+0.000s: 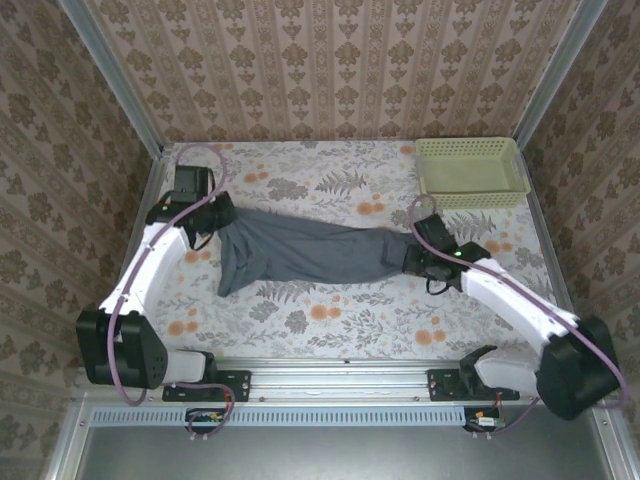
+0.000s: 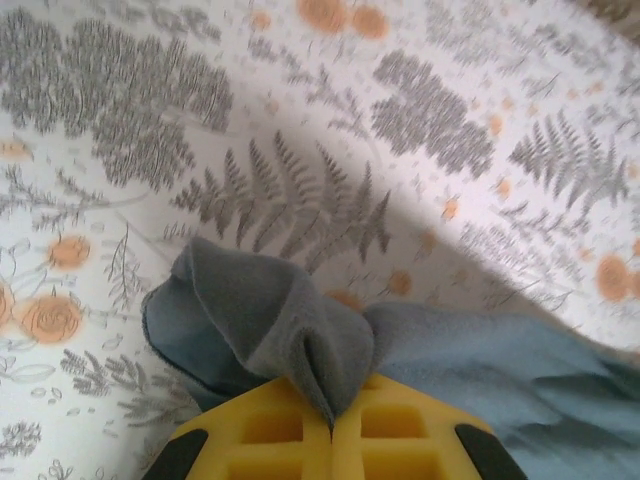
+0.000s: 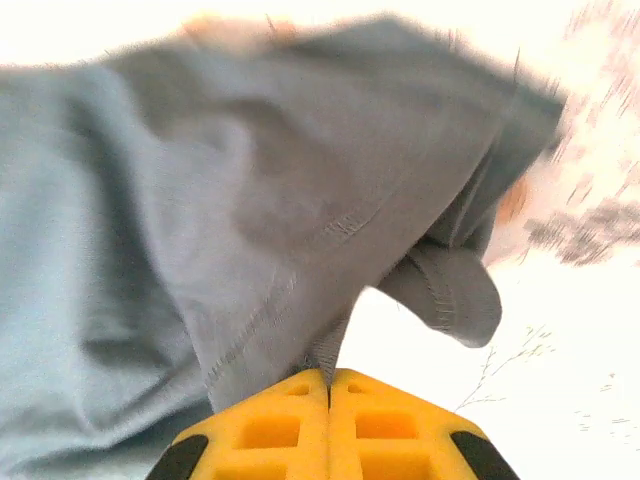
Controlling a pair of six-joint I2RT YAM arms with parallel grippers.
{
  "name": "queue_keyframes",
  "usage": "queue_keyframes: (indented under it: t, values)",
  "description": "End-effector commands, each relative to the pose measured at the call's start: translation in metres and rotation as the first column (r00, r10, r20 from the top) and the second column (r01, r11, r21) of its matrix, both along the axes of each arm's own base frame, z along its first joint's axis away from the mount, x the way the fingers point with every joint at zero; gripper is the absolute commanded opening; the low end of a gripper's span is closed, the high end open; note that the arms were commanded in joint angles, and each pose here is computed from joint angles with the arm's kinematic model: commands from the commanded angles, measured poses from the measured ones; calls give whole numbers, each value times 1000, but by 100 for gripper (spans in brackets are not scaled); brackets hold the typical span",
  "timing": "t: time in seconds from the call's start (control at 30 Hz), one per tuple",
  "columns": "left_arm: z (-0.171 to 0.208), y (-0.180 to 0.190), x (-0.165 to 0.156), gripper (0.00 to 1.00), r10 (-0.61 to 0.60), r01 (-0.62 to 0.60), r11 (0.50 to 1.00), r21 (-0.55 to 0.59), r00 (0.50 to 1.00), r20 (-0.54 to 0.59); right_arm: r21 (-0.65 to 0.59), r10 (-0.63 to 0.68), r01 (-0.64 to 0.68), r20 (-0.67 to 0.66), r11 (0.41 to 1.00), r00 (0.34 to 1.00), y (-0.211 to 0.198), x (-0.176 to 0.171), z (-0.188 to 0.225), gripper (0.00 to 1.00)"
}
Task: Fold the inside-out t-shirt
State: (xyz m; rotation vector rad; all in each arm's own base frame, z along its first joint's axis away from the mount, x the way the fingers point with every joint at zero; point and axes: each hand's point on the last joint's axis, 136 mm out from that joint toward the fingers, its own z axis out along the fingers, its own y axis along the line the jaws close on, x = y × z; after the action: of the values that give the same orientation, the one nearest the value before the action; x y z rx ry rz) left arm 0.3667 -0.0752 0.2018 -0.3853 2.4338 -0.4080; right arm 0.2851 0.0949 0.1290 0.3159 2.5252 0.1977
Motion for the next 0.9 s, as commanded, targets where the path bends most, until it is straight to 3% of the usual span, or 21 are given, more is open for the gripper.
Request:
queue_keyframes:
  t: [0.0, 0.1, 0.23, 0.33, 0.47, 0.57, 0.7, 0.8, 0.87]
  values:
    - [58, 7, 19, 0, 50, -46, 998, -34, 992, 112, -61, -5, 15, 163, 998, 987, -21, -3, 80, 0]
    - [124, 2, 53, 0, 53, -31, 995, -92, 968, 245, -78, -22, 52, 342, 996, 939, -39, 0, 167, 0]
    - [219, -44, 100, 0, -63, 127, 984, -125, 904, 424, -87, -55, 119, 528, 989, 847, -60, -1, 269, 0]
    - [267, -84, 122, 0, -138, 253, 955, -157, 844, 518, -77, -77, 160, 631, 984, 772, -72, -10, 326, 0]
    - [312, -121, 123, 0, -197, 370, 915, -162, 758, 621, -79, -72, 182, 713, 980, 698, -83, -26, 376, 0]
    - [329, -136, 114, 0, -232, 448, 878, -168, 706, 669, -78, -63, 180, 745, 981, 664, -88, -40, 391, 0]
    - [313, -139, 105, 0, -293, 481, 870, -108, 680, 672, -61, -24, 106, 751, 993, 660, -81, -55, 383, 0]
    - [281, -123, 101, 0, -308, 458, 886, -74, 701, 643, -18, 45, -45, 703, 999, 710, -52, -53, 354, 0]
    - [250, -103, 103, 0, -292, 419, 904, -87, 751, 592, 2, 102, -134, 636, 991, 765, -27, -47, 321, 0]
